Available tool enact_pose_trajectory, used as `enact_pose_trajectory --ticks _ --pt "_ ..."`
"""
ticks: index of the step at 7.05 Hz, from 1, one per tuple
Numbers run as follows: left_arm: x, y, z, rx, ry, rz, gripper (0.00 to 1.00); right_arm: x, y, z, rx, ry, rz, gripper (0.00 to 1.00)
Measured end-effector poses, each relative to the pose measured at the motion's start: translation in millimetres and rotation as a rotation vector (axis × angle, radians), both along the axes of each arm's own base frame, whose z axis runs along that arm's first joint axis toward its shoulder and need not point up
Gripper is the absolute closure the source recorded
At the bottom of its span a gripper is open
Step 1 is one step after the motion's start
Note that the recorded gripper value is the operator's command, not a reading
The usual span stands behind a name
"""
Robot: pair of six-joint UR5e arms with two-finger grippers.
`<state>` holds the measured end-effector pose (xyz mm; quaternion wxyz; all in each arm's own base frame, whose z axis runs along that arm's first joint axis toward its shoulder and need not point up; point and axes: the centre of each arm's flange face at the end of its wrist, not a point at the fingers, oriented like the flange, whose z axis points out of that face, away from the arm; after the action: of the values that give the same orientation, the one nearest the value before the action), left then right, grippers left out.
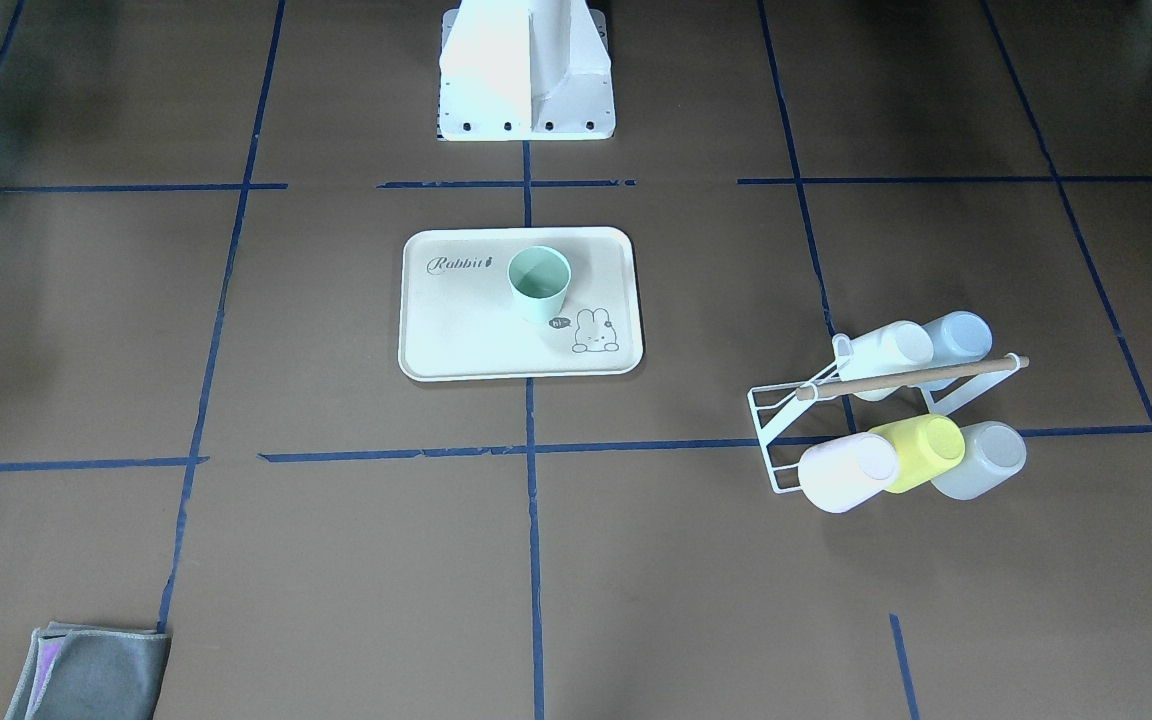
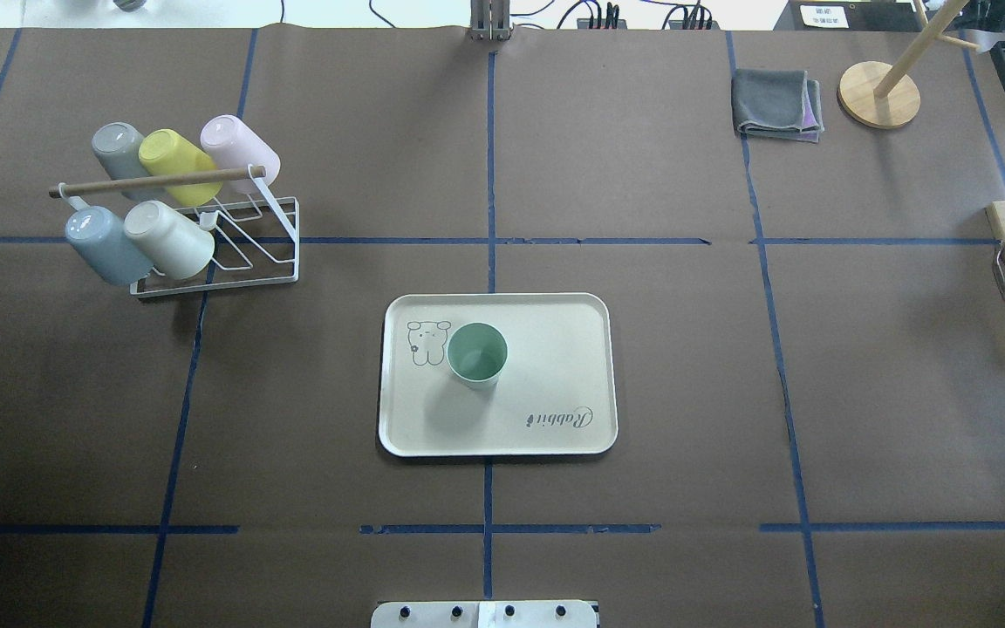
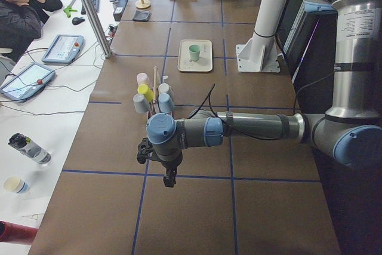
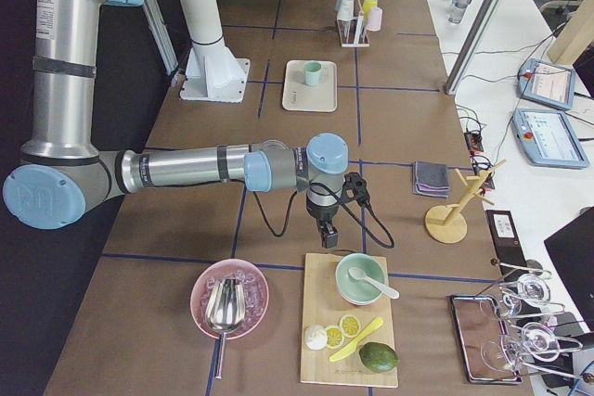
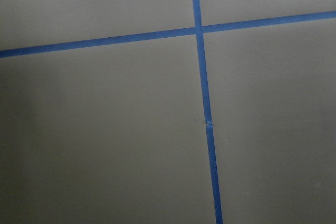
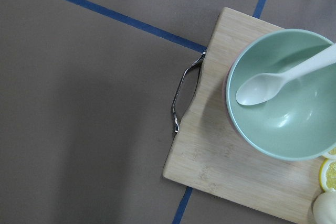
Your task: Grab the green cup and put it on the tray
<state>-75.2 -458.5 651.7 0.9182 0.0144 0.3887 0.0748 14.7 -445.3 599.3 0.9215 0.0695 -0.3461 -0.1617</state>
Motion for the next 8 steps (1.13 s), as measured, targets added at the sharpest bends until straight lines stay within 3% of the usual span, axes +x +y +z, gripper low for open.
enact_pose_trajectory --ticks 5,8 --pt "0.4 -5.5 -7.2 0.058 -0.002 0.004 0.00 30.9 10.8 9.3 -0.033 0.001 0.078 0.01" --pt "0.6 -4.1 -5.4 0.055 -0.003 0.005 0.00 51.2 28.2 35.1 -0.119 0.001 0.157 0.00"
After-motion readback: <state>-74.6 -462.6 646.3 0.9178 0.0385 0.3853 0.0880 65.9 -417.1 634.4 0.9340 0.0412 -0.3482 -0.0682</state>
